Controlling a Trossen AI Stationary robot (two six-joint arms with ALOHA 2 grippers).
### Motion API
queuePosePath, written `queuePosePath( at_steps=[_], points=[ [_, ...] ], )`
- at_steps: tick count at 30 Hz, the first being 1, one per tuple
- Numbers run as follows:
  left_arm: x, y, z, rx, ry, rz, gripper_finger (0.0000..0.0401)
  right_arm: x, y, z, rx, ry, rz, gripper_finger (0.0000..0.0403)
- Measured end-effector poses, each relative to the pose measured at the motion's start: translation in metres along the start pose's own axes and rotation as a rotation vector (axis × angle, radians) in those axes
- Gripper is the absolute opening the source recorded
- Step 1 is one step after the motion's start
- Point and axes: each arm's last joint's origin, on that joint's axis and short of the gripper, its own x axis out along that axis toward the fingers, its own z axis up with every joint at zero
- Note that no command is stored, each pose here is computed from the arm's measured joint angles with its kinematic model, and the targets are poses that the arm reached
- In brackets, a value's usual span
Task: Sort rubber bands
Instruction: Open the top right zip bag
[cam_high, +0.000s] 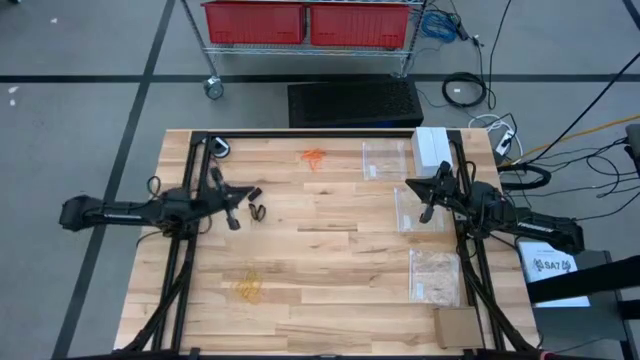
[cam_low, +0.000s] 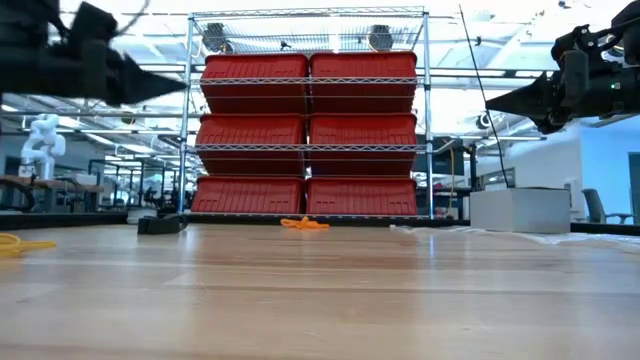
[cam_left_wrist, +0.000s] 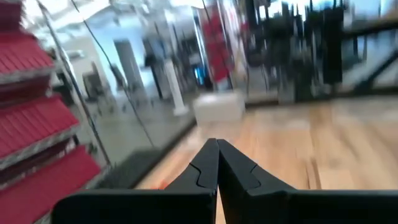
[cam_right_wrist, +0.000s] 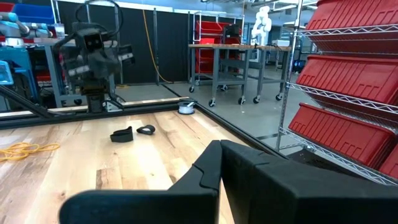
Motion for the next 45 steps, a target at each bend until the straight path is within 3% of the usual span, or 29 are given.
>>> queuePosePath(
  at_steps=[5, 11, 23, 33, 41, 45],
  points=[
    [0.029, -0.002, 0.019, 0.056, 0.053, -0.017, 0.0006, 0.000, 0.000, 0.000, 0.000, 0.000, 0.000, 0.0000],
    [0.088, -0.005, 0.035, 0.099, 0.192, -0.071, 0.0006, 0.000, 0.000, 0.000, 0.000, 0.000, 0.000, 0.0000],
    [0.184, 0.003, 0.024, 0.224, 0.333, -0.131, 0.0006, 0.000, 0.000, 0.000, 0.000, 0.001, 0.000, 0.0000],
    [0.270, 0.005, 0.009, 0.191, 0.512, -0.293, 0.0006, 0.000, 0.000, 0.000, 0.000, 0.000, 0.000, 0.0000],
    [0.340, -0.017, 0.001, 0.123, 0.517, -0.286, 0.0006, 0.000, 0.000, 0.000, 0.000, 0.000, 0.000, 0.0000],
    [0.364, -0.028, -0.010, 0.131, 0.533, -0.207, 0.0006, 0.000, 0.000, 0.000, 0.000, 0.000, 0.000, 0.0000]
  ],
)
